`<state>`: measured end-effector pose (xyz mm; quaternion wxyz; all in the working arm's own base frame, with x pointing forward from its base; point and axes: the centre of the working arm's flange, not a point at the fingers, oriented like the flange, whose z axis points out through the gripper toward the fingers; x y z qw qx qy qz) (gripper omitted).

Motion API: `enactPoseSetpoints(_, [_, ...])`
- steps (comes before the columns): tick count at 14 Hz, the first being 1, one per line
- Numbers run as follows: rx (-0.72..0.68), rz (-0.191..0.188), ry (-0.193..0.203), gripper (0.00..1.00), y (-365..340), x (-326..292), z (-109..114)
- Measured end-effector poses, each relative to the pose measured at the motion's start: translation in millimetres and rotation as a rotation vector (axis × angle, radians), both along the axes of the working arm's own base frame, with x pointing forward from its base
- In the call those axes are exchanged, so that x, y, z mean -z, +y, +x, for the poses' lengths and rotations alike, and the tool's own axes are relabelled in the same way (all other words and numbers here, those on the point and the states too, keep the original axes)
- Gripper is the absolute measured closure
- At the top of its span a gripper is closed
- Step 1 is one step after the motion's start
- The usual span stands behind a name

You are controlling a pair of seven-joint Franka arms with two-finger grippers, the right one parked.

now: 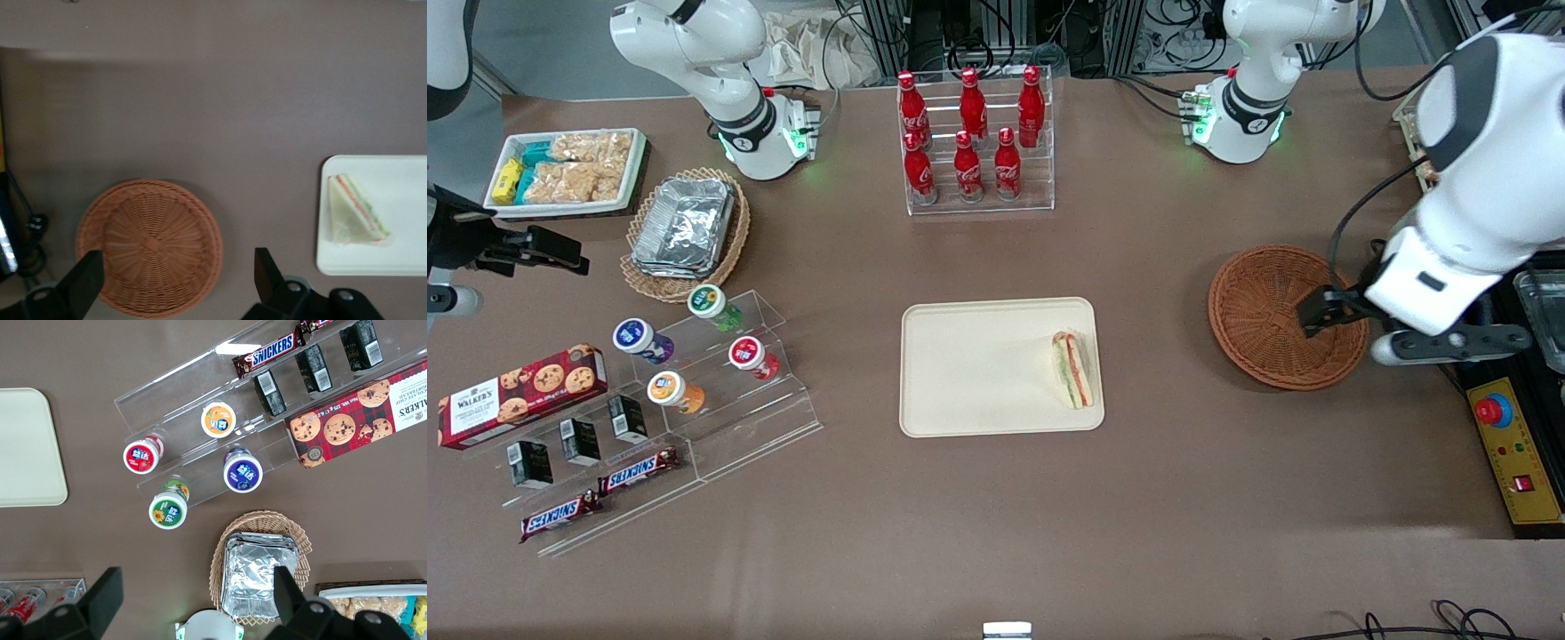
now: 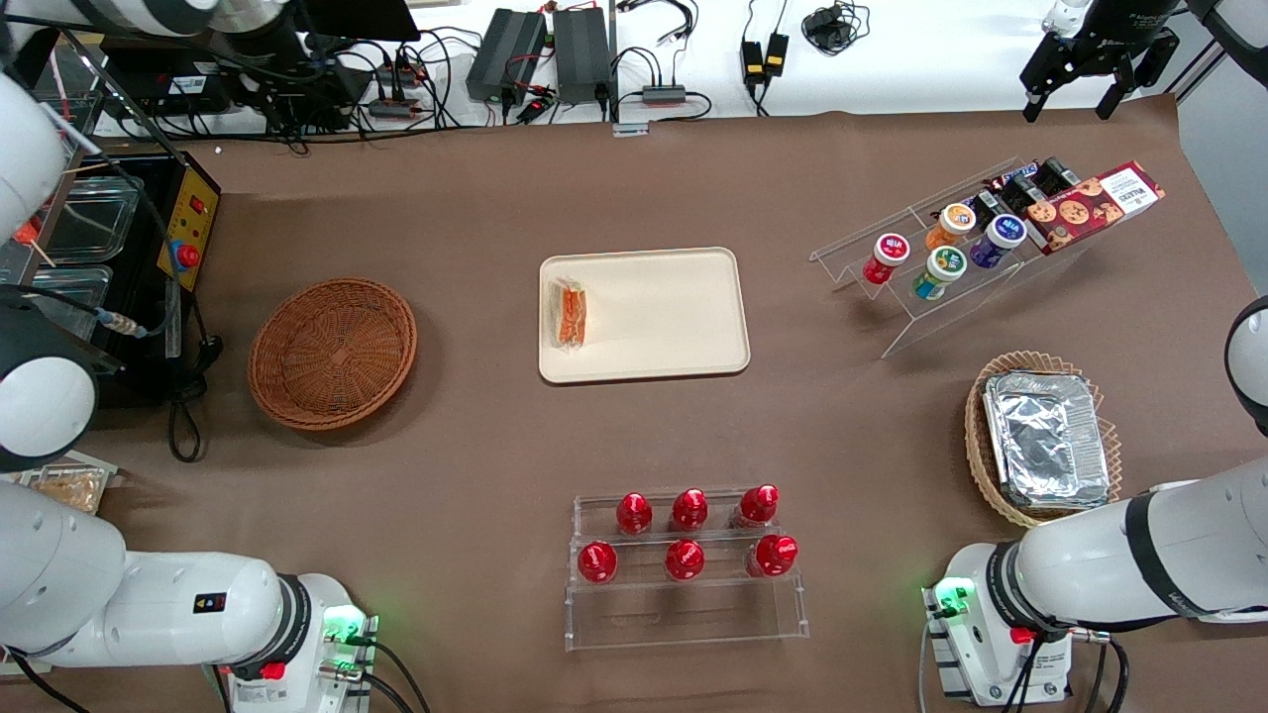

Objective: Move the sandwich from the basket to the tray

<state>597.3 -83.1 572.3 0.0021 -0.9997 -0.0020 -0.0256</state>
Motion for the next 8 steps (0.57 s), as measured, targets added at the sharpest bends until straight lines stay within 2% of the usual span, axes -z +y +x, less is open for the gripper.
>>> enactPoseSetpoints(4, [0.124,0.014,0.031,0.0,62,9,-8])
enactPoseSetpoints(8, [0.135,0.02,0.035,0.0,100,11,-8])
